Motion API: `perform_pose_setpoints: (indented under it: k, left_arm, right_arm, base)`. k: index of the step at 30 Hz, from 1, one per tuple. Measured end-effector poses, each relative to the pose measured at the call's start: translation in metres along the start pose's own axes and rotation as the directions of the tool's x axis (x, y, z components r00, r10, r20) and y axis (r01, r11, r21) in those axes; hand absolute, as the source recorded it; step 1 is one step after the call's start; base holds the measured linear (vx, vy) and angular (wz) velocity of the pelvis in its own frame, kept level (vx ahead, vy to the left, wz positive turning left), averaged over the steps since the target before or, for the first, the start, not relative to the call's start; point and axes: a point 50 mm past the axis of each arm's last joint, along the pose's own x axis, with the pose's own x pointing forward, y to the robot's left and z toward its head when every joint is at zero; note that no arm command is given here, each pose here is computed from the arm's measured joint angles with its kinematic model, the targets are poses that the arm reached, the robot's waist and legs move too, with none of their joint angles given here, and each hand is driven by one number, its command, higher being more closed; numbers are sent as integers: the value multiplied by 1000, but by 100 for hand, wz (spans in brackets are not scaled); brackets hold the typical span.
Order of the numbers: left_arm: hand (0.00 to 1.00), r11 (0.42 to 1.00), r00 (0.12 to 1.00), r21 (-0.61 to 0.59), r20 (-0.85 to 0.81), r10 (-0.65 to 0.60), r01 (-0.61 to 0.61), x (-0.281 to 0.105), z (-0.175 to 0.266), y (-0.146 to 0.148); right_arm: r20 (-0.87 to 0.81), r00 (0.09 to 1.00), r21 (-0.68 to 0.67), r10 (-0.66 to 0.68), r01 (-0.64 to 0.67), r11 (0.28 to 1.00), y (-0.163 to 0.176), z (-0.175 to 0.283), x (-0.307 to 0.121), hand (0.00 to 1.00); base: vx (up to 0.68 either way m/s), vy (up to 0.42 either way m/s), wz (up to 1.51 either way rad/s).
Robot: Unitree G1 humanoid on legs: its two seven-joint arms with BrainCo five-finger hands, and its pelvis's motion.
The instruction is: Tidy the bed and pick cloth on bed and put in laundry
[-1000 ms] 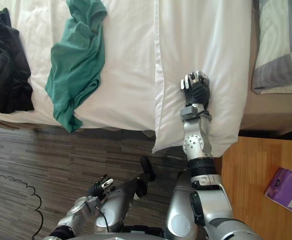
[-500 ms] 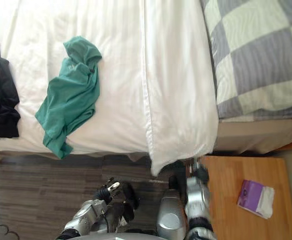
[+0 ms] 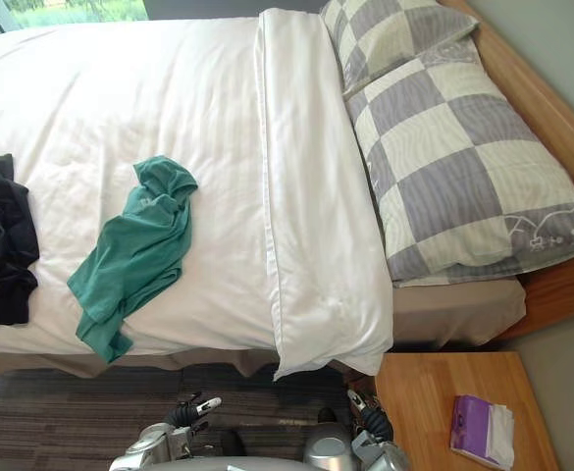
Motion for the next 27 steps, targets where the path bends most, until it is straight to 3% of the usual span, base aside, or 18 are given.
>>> perform_pose_setpoints:
  k: [4, 8, 12, 15, 17, 19, 22, 23, 27]
  left_arm:
    - [0, 1000, 1000, 22, 17, 1, -1, 1, 7, 1]
    - [0, 994, 993, 19, 38, -112, 111, 6, 9, -31]
    - [0, 979, 980, 52, 23, -197, 196, 7, 5, -51]
    - [0, 974, 983, 142, 22, -181, 176, 8, 12, -51]
    - [0, 977, 988, 160, 42, -145, 137, 8, 17, -43]
    - [0, 978, 993, 184, 44, -105, 96, 7, 22, -28]
    - [0, 975, 995, 200, 15, -102, 97, 9, 26, -28]
    - [0, 972, 993, 216, -81, -80, 96, 6, -4, -26]
    - [0, 972, 994, 216, -82, -79, 95, 6, -4, -25]
  right_arm:
    - [-8, 1000, 17, -14, 14, 1000, -4, -3, -3, 0]
    - [38, 993, -21, -110, 111, 994, -39, 16, -12, 0]
    - [61, 990, -89, -130, 135, 987, -50, 29, -13, 0]
    - [56, 997, -98, -62, 67, 993, -32, 18, -9, 0]
    - [5, 999, -194, 44, -42, 980, -7, 6, -4, 0]
    - [-53, 994, -286, 94, -106, 952, -9, -5, -10, 0]
    - [-77, 989, -326, 129, -147, 934, -2, -8, -9, 0]
    - [-101, 963, -378, 248, -268, 886, 32, -7, 1, 0]
    - [-106, 963, -373, 249, -270, 887, 34, -9, 1, 0]
  base:
    - [-45, -119, 4]
    - [-28, -84, 21]
    - [18, 262, -3]
    - [-34, 511, -21]
    - [-91, 357, -53]
    - [8, 401, 14]
    - [12, 205, 49]
    - [0, 25, 24]
    - [0, 0, -1]
